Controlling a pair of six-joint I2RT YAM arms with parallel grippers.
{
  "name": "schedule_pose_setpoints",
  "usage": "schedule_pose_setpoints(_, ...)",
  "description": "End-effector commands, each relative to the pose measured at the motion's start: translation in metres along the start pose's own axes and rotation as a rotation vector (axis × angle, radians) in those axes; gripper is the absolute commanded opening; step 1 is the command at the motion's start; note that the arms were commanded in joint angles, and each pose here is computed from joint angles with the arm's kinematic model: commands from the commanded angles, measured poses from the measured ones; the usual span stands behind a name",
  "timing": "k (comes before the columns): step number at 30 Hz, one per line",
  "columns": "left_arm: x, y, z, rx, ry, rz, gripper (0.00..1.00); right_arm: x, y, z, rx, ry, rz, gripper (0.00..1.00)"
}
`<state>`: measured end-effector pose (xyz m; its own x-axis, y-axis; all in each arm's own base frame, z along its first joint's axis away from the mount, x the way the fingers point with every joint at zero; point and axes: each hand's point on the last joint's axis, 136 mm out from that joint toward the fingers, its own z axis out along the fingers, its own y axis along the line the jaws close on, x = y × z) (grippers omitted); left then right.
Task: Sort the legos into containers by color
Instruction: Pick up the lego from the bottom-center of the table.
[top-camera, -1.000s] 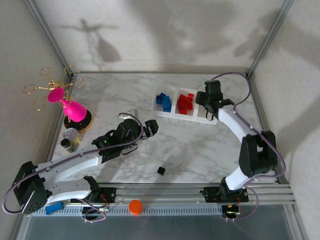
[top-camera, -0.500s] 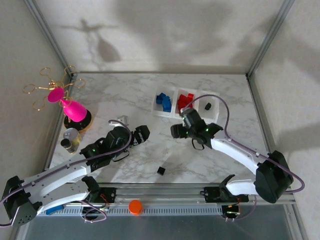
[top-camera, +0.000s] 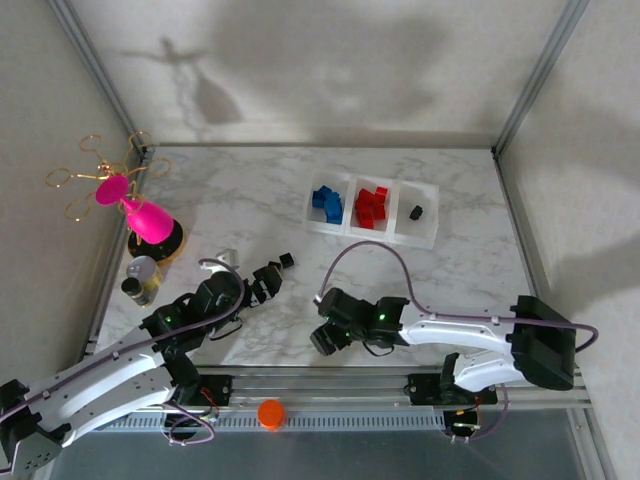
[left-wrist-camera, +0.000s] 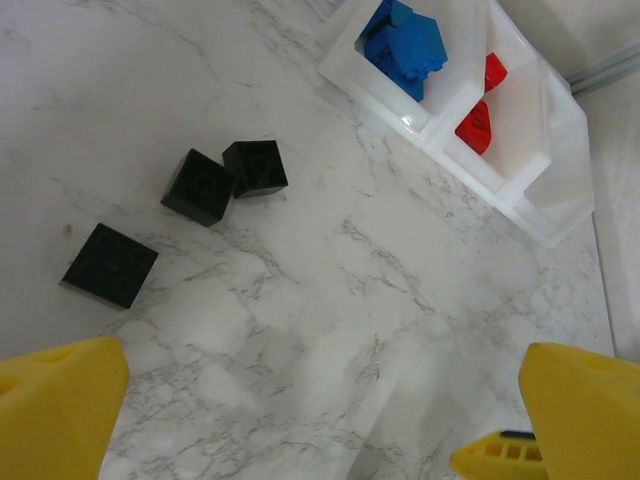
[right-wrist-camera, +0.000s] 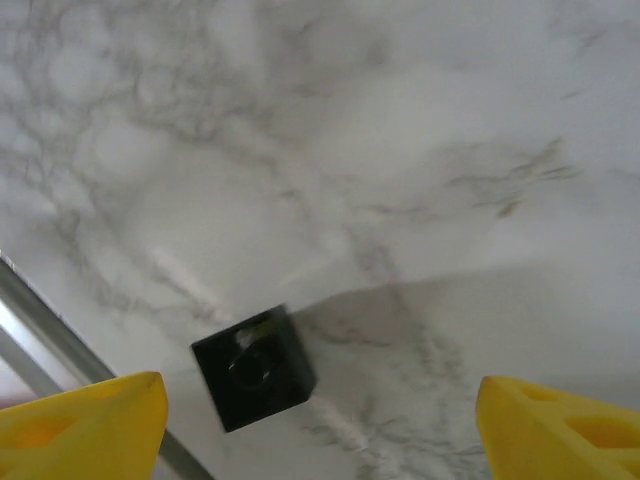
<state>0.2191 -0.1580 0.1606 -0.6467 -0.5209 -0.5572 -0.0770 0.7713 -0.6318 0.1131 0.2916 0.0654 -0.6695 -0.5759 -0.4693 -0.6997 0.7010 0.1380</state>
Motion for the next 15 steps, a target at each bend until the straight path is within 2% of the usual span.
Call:
schedule_pose_setpoints(1,0.000,0.020,-0.003,-0.065,-0.020,-0.030,1.00,0.006,0.016,0.009,0.014,0.026,-0.044,0.81)
schedule_pose_setpoints(7,0.001,0.025,-0.006,-0.065,-0.021,-0.041,0.99,0.017,0.023,0.029,0.048,0.064,-0.075,0.80)
schedule_pose_setpoints(15,0.002,0.024,-0.004,-0.064,-0.015,-0.038,1.00,0.008,0.014,0.032,0.121,0.044,-0.073,0.71)
